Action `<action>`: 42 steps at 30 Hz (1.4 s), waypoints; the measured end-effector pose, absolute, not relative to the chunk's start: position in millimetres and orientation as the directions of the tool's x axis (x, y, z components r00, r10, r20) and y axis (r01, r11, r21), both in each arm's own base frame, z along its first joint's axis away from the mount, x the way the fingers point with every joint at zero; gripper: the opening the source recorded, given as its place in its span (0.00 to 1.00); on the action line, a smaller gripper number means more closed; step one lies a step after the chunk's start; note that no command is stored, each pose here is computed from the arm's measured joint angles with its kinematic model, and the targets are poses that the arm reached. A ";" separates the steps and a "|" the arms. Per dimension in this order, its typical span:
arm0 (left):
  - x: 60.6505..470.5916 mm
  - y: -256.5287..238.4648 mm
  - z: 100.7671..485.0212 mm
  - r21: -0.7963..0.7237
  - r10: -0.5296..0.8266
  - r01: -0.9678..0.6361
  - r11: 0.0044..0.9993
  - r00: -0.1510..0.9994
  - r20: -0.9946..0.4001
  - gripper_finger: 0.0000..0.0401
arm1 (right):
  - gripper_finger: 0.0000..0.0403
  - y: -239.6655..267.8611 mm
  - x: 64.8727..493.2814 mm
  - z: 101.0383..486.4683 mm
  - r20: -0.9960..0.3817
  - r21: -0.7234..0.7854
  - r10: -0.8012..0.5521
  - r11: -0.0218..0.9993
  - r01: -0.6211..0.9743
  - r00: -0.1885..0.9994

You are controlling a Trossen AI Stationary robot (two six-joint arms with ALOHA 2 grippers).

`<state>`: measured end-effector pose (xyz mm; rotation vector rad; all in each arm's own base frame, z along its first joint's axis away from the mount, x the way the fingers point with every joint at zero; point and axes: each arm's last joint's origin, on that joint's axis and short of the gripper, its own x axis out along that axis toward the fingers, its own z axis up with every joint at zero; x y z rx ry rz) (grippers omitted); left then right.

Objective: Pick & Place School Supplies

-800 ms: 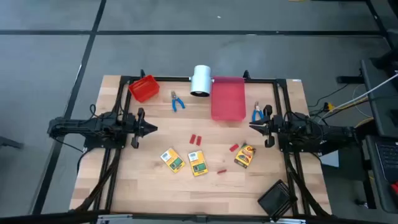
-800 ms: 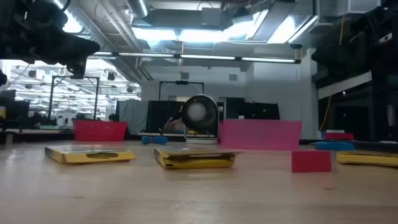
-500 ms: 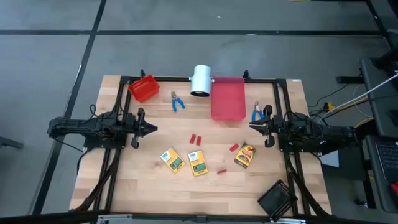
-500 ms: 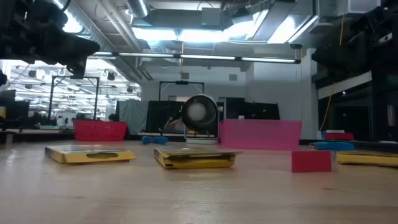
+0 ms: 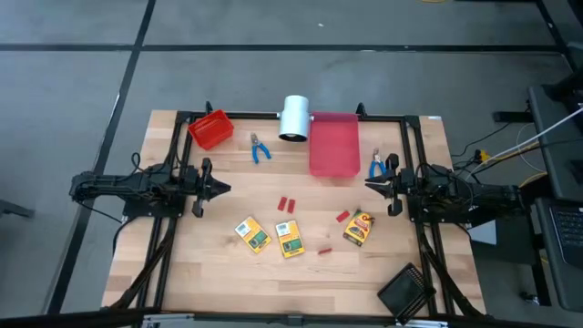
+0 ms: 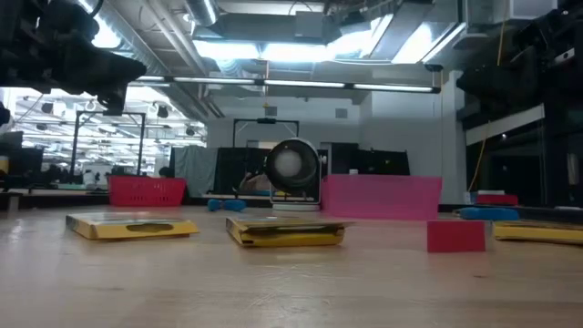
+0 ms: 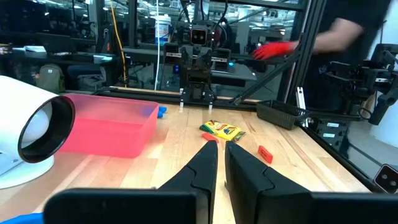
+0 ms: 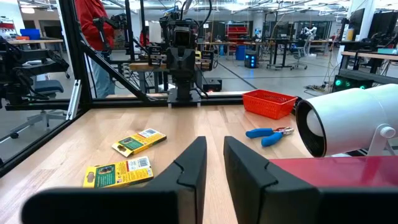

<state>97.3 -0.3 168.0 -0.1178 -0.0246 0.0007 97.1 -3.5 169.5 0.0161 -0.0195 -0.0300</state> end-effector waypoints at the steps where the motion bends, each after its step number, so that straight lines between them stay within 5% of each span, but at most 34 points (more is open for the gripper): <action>1: 97.3 -0.4 168.0 -0.118 0.002 0.001 0.993 1.000 0.024 0.07 | 0.15 -3.5 97.1 169.4 0.019 0.016 -0.030 0.999 0.030 0.999; 26: 97.3 -0.3 168.0 -0.118 0.002 0.001 0.993 1.000 0.025 0.07 | 0.15 -3.8 97.1 170.3 0.028 0.014 -0.040 0.999 0.039 0.999; 28: 97.3 -0.4 167.9 -0.118 0.002 0.001 0.993 1.000 0.024 0.07 | 0.15 -3.8 97.0 172.5 0.051 0.164 -0.038 0.986 0.030 0.998; 31: 97.3 -0.3 168.0 -0.118 0.002 0.001 0.993 1.000 0.025 0.07 | 0.15 -3.4 97.0 172.5 0.050 0.597 -0.026 0.802 -0.009 0.998; 33: 97.3 -0.3 168.0 -0.118 0.002 0.001 0.993 1.000 0.025 0.07 | 0.15 -2.9 97.2 172.2 0.047 0.753 -0.011 0.658 -0.028 0.999; 39: 97.3 -0.3 167.9 -0.118 0.002 0.001 0.993 1.000 0.024 0.07 | 0.15 -2.2 100.0 168.5 0.001 0.946 0.016 0.323 -0.006 1.000; 42: 97.3 -0.3 167.9 -0.118 0.002 0.001 0.993 1.000 0.024 0.07 | 0.15 -4.2 99.9 168.5 0.001 0.956 -0.053 0.292 0.015 0.999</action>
